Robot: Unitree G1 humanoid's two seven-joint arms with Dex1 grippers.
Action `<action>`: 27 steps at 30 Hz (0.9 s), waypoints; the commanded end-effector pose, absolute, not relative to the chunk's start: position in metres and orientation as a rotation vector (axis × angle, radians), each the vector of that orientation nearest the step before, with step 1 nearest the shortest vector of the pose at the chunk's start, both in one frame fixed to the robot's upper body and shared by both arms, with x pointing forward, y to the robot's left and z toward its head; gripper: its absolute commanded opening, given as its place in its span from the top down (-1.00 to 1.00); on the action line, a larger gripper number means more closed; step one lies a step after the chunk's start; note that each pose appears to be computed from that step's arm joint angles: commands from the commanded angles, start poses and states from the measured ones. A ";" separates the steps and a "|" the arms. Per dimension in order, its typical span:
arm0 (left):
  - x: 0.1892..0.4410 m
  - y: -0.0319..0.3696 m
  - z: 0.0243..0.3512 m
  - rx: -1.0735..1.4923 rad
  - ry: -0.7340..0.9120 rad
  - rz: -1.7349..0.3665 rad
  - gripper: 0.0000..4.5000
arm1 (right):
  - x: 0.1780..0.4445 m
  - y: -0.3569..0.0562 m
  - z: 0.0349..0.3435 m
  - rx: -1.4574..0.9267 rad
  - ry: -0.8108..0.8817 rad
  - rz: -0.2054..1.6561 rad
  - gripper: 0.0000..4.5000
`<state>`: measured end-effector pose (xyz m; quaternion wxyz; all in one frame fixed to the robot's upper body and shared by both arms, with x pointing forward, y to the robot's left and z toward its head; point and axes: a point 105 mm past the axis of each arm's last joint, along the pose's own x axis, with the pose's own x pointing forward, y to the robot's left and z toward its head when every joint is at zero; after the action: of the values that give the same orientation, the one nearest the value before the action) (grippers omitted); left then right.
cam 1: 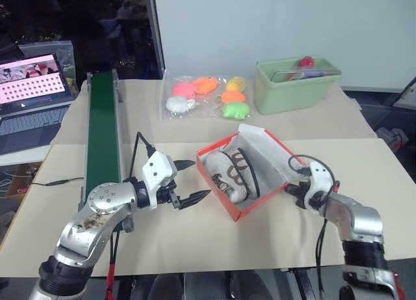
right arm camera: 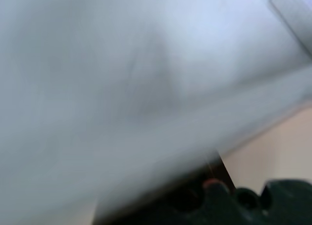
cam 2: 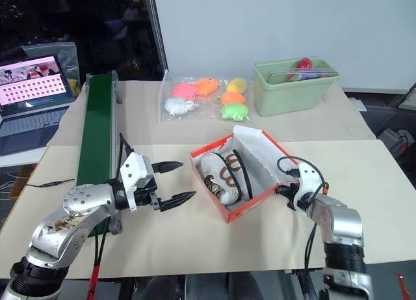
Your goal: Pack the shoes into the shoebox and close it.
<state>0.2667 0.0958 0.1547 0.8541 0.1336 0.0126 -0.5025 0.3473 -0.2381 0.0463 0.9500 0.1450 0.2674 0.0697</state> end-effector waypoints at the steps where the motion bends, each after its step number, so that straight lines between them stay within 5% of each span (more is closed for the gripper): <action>1: 0.266 0.095 0.166 0.302 -0.018 -1.062 -1.00 | 0.366 -0.249 0.078 0.477 0.358 0.078 0.97; 8: 0.268 0.096 0.167 0.304 -0.018 -1.057 -1.00 | 0.378 -0.240 0.118 0.772 0.107 0.153 0.97; 12: 0.268 0.097 0.168 0.310 -0.017 -1.049 -1.00 | 0.371 -0.217 0.152 0.897 -0.047 0.382 0.97; 21: 0.264 0.100 0.169 0.307 -0.015 -1.021 -1.00 | 0.332 -0.188 0.210 0.671 -0.227 0.764 0.97; 27: 0.266 0.102 0.170 0.306 -0.014 -1.007 -1.00 | 0.324 -0.168 0.200 0.485 -0.106 0.874 0.97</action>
<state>0.2691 0.1023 0.1587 0.8653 0.1394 0.0128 -0.4813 0.3299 -0.1768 0.1959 0.8788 0.2652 -0.0531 0.3931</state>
